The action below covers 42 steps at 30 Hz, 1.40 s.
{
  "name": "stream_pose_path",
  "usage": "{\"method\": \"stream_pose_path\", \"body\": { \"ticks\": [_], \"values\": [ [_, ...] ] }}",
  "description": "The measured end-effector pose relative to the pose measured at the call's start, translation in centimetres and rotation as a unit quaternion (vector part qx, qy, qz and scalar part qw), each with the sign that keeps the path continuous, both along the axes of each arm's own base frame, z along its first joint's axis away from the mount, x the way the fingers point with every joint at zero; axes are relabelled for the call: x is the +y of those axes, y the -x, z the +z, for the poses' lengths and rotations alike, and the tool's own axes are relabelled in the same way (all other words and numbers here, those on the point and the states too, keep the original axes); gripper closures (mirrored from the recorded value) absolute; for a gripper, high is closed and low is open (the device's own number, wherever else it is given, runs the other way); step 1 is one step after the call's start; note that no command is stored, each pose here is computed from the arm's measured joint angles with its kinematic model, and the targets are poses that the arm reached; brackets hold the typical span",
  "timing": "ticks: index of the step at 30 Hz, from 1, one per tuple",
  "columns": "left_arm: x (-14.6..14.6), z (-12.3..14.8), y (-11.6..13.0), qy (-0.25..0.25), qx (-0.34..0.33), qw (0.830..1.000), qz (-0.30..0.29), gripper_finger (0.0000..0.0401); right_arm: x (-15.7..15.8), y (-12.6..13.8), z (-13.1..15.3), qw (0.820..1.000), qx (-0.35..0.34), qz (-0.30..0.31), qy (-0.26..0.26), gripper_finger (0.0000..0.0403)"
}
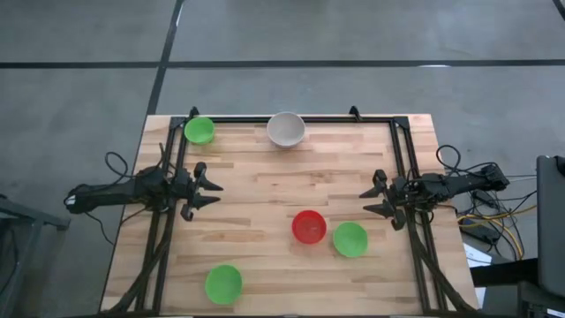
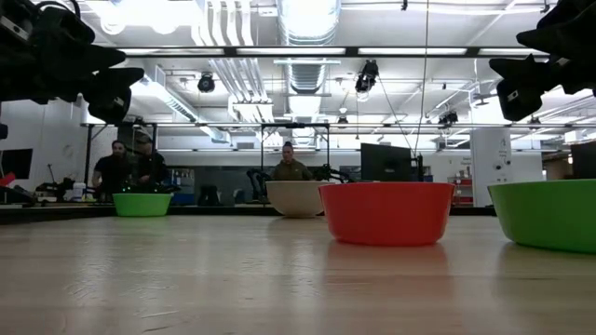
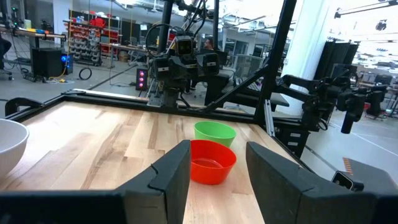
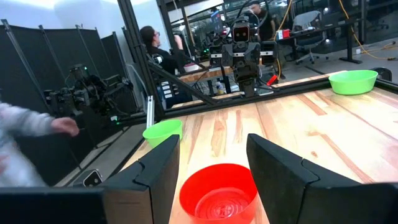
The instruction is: Nest bowls inside each other
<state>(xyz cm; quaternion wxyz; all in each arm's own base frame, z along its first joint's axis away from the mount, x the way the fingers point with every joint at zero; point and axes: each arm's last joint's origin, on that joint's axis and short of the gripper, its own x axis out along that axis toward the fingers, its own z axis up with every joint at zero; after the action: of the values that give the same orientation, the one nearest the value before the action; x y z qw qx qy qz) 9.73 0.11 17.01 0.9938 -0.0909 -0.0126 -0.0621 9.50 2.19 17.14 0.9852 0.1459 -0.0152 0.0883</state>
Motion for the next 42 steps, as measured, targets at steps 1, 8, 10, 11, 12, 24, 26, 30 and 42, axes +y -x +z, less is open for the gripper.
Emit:
{"method": "stream_pose_path", "body": {
  "ticks": [1, 8, 10, 11, 12, 24, 26, 30, 42],
  "values": [
    [0.0, 0.0, 0.0, 0.0, 0.0, 1.0, 0.0, 0.024, 0.0, 0.0, 0.0, 1.0, 0.0, 0.0, 0.0, 0.022],
    [0.0, 0.0, 0.0, 0.0, 0.0, 1.0, 0.0, 0.024, 0.0, 0.0, 0.0, 1.0, 0.0, 0.0, 0.0, 0.022],
    [0.0, 0.0, 0.0, 0.0, 0.0, 1.0, 0.005, 0.024, 0.0, 0.0, 0.0, 1.0, 0.0, 0.0, 0.0, 0.022],
    [0.1, 0.0, 0.0, 0.0, 0.001, 1.0, 0.01, 0.024, 0.0, 0.0, 0.0, 1.0, 0.0, 0.0, 0.0, 0.022],
    [0.1, 0.0, 0.0, 0.001, 0.001, 1.0, 0.015, 0.024, 0.0, 0.0, 0.0, 1.0, 0.0, 0.0, 0.0, 0.022],
    [0.1, 0.0, 0.0, 0.004, 0.001, 1.0, 0.019, 0.024, 0.0, 0.0, 0.0, 1.0, 0.0, 0.0, 0.0, 0.022],
    [0.1, 0.0, 0.0, 0.004, 0.001, 1.0, 0.019, 0.024, 0.0, 0.0, 0.0, 1.0, 0.0, 0.0, 0.0, 0.022],
    [0.2, 0.7, 0.1, 0.003, -0.007, 0.999, 0.033, 0.024, 0.0, 0.0, 0.0, 1.0, 0.0, 0.0, 0.0, 0.022],
    [0.8, 5.6, 2.0, 0.001, 0.064, 0.985, 0.162, 0.024, 0.0, 0.0, 0.0, 1.0, 0.0, 0.0, 0.0, 0.022]
  ]
}}
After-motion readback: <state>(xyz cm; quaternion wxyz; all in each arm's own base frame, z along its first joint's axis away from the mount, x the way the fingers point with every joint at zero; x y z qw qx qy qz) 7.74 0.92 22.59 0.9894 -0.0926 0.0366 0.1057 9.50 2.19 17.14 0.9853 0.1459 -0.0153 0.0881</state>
